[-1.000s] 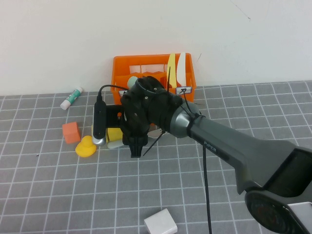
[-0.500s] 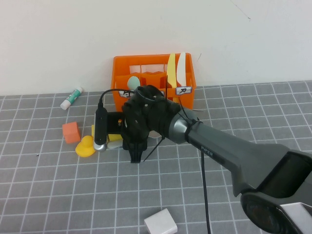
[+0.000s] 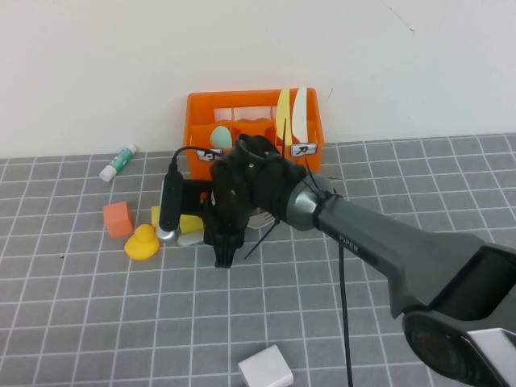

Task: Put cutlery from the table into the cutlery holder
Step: Pick up the fork

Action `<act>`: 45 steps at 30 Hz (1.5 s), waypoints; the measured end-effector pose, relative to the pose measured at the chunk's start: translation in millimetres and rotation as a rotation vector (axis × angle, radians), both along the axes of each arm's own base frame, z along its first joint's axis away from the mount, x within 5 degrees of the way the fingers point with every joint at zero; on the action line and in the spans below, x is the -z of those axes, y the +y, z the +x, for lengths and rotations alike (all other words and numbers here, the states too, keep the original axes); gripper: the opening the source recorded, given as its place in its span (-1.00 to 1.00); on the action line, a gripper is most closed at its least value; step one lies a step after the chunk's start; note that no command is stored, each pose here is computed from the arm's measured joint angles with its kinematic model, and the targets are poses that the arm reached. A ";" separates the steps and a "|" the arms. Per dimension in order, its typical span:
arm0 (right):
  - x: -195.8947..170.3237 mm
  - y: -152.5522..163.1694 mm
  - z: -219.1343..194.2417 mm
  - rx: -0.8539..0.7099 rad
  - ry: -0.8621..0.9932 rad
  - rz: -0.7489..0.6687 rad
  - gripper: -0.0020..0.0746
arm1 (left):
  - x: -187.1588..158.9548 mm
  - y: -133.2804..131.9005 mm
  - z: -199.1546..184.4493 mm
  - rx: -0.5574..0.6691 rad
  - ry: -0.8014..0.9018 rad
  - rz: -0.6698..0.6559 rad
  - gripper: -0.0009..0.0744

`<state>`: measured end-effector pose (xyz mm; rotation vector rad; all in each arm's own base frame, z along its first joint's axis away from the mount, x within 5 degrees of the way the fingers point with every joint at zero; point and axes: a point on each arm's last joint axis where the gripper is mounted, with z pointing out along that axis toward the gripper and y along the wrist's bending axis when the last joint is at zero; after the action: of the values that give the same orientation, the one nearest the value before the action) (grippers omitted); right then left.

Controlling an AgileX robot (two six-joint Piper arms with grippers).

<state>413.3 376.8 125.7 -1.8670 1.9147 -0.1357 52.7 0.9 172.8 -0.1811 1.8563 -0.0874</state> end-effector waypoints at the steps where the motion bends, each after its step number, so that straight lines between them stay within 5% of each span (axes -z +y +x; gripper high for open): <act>1: 0.0 -0.9 0.8 0.007 0.003 0.003 -0.05 | 0.0 0.0 0.0 0.000 0.000 0.000 -0.98; 28: 2.0 -11.5 -4.5 0.192 0.210 0.043 -0.13 | 0.0 0.0 0.0 0.000 0.000 0.000 -0.98; 36: -5.4 -16.8 -15.9 0.207 0.343 -0.018 -0.55 | 0.0 0.0 0.0 0.000 0.000 0.000 -0.98; 45: -24.1 -12.8 -20.8 0.191 0.334 0.005 -0.59 | 0.0 0.0 0.0 0.001 0.000 0.002 -0.98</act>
<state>392.5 364.0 149.8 -1.7886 2.3134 0.1304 52.7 0.9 172.8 -0.1790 1.8564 -0.0858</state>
